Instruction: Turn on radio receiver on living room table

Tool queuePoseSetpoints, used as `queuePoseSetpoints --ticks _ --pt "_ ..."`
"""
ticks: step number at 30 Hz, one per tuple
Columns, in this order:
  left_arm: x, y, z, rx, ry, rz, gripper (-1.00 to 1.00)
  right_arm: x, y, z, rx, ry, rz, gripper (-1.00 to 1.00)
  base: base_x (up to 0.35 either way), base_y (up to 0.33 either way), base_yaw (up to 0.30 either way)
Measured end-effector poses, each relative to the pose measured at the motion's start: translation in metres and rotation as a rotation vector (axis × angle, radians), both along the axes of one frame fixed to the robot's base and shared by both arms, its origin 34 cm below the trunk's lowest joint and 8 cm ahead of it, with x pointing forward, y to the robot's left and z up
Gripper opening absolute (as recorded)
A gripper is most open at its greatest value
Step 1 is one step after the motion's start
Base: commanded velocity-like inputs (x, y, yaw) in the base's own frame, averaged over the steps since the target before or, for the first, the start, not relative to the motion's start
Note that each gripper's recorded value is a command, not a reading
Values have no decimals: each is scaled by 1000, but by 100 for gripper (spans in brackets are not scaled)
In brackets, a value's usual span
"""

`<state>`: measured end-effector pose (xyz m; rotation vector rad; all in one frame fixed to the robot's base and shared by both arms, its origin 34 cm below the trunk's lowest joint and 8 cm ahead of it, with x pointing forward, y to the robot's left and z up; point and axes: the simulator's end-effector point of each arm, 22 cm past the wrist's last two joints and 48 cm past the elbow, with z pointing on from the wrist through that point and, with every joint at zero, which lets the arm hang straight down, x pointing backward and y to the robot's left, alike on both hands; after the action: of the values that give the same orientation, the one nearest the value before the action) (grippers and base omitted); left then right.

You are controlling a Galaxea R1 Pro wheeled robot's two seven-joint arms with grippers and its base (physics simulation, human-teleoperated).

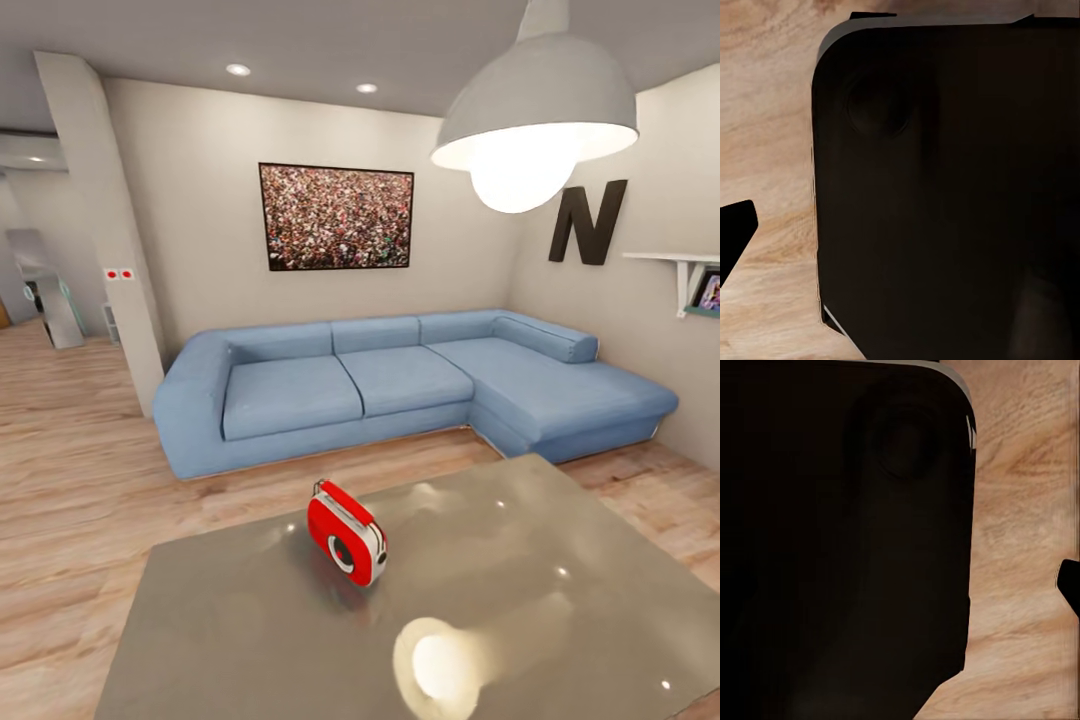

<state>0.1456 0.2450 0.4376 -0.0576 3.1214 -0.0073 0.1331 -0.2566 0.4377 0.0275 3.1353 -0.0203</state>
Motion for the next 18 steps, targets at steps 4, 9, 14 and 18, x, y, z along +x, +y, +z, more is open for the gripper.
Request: queuePoseSetpoints --ticks 4,9,14,18 --pt "0 0 0 0 0 1 100 0 0 0 0 0 0 100 109 -134 0" --pt "0 -1 0 0 0 1 100 0 0 0 0 0 -1 100 18 -23 0" --pt "0 -1 0 -1 0 1 100 0 0 0 0 0 0 100 2 -2 0" --pt "0 -1 0 -1 0 0 100 0 0 0 0 0 9 100 0 0 0"
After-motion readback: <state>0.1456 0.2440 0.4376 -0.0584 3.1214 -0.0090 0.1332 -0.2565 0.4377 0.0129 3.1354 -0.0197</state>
